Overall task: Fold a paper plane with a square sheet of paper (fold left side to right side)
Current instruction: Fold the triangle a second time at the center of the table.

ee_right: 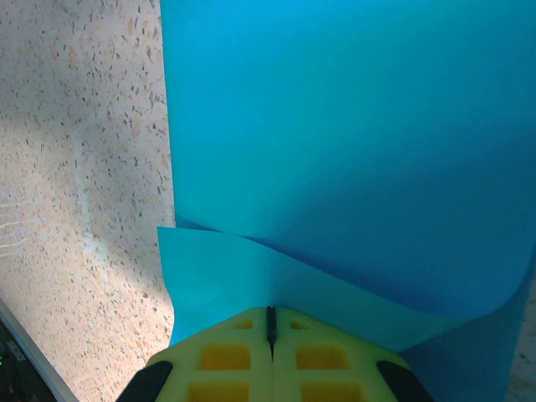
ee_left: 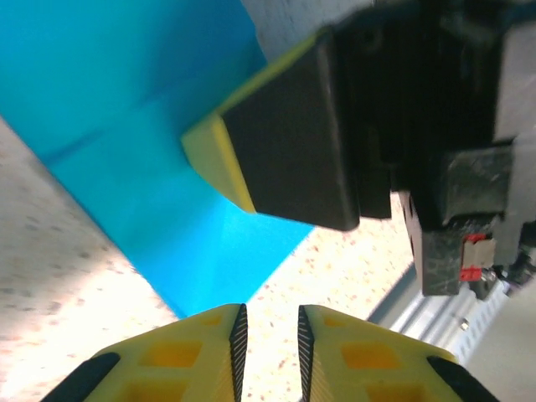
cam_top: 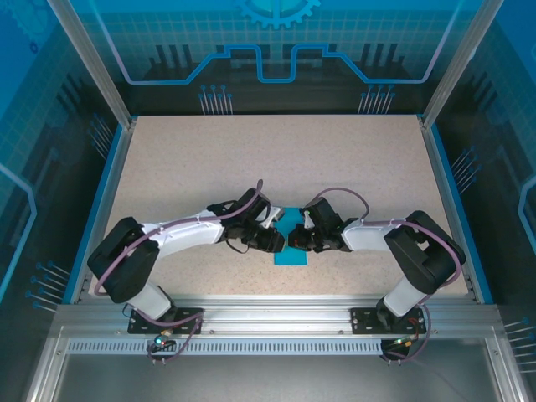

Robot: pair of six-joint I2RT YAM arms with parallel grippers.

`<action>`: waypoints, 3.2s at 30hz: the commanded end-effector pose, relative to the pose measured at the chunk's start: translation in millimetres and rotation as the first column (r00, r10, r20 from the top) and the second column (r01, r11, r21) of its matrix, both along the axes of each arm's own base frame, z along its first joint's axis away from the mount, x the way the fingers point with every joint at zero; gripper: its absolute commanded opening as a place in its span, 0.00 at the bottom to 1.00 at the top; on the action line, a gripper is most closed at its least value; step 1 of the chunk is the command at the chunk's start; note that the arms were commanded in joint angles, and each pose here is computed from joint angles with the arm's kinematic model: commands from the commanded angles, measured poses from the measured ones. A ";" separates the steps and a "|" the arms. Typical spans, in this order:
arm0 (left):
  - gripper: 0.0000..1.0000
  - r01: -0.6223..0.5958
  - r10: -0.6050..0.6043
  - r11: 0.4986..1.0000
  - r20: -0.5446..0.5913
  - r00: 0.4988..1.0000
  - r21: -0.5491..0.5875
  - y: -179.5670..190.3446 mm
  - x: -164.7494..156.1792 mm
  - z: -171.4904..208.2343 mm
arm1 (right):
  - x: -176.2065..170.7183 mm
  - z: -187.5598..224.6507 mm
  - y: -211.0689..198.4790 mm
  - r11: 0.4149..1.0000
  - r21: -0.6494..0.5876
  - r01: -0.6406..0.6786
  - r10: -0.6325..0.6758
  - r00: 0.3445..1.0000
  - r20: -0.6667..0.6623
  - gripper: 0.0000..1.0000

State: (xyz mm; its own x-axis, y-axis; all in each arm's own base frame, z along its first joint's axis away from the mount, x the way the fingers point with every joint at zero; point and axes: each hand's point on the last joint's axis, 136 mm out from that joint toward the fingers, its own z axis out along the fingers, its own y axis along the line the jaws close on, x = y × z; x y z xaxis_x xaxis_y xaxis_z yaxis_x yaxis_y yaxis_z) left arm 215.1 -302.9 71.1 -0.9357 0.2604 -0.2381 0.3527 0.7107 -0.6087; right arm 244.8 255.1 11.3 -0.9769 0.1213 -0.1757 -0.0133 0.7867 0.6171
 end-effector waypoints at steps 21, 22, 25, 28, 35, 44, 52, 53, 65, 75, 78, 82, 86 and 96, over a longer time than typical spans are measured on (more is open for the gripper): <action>0.25 0.035 -0.040 0.999 -0.183 0.982 -0.030 -10.7 -19.9 -50.0 | -18.9 -22.6 -21.4 0.994 -0.110 -0.009 0.000 0.997 -0.079 0.00; 0.24 0.034 -0.039 0.999 -0.185 0.982 -0.028 -10.0 -20.4 -51.1 | -19.0 -22.5 -21.2 0.994 -0.111 -0.010 0.001 0.997 -0.080 0.00; 0.25 0.030 -0.032 0.999 -0.193 0.981 -0.014 -7.8 -21.4 -54.9 | -19.2 -22.3 -21.1 0.993 -0.113 -0.013 0.004 0.997 -0.080 0.00; 0.25 0.026 -0.027 1.000 -0.195 0.980 -0.007 -6.4 -22.2 -56.4 | -19.3 -22.2 -21.9 0.993 -0.117 -0.013 0.004 0.997 -0.081 0.00; 0.24 0.008 -0.004 1.000 -0.219 0.976 0.016 1.3 -29.1 -64.1 | -20.4 -23.4 -23.5 0.992 -0.126 -0.016 0.005 0.996 -0.087 0.00; 0.22 -0.019 0.025 0.999 -0.239 0.971 0.026 12.0 -40.0 -70.3 | -20.8 -23.5 -24.1 0.991 -0.133 -0.019 0.008 0.996 -0.088 0.00; 0.21 -0.019 0.015 1.000 -0.186 0.982 -0.022 12.5 -39.7 -39.2 | -20.0 -22.1 -23.6 0.991 -0.129 -0.019 0.008 0.996 -0.087 0.00; 0.20 -0.019 0.013 0.999 -0.169 0.986 -0.034 11.2 -37.6 -32.0 | -19.7 -21.8 -23.0 0.992 -0.127 -0.021 0.010 0.996 -0.085 0.00; 0.21 -0.012 0.010 1.000 -0.133 0.991 -0.013 -3.4 -12.9 -35.1 | -19.8 -21.2 -21.4 0.992 -0.121 -0.022 0.012 0.996 -0.086 0.00; 0.19 -0.021 0.036 0.996 -0.168 0.985 0.089 7.8 -14.8 -63.4 | -13.3 -7.4 -12.5 0.995 -0.081 -0.049 0.047 0.998 -0.032 0.00; 0.18 -0.025 0.047 0.992 -0.175 0.983 0.126 13.5 -17.0 -69.7 | -8.4 6.4 -6.9 0.996 -0.057 -0.069 0.070 0.997 0.019 0.00; 0.16 -0.027 0.056 0.987 -0.181 0.982 0.156 17.5 -18.5 -74.2 | -9.5 23.2 -1.5 0.995 -0.040 -0.094 0.097 0.993 0.072 0.00; 0.12 -0.023 0.052 0.986 -0.175 0.983 0.168 18.5 -20.1 -74.5 | -19.0 24.6 0.7 0.992 -0.048 -0.115 0.118 0.991 0.069 0.00; 0.04 -0.017 0.051 0.982 -0.173 0.984 0.190 19.4 -21.8 -77.4 | -26.5 14.4 13.0 0.987 -0.053 -0.150 0.152 0.988 0.031 0.00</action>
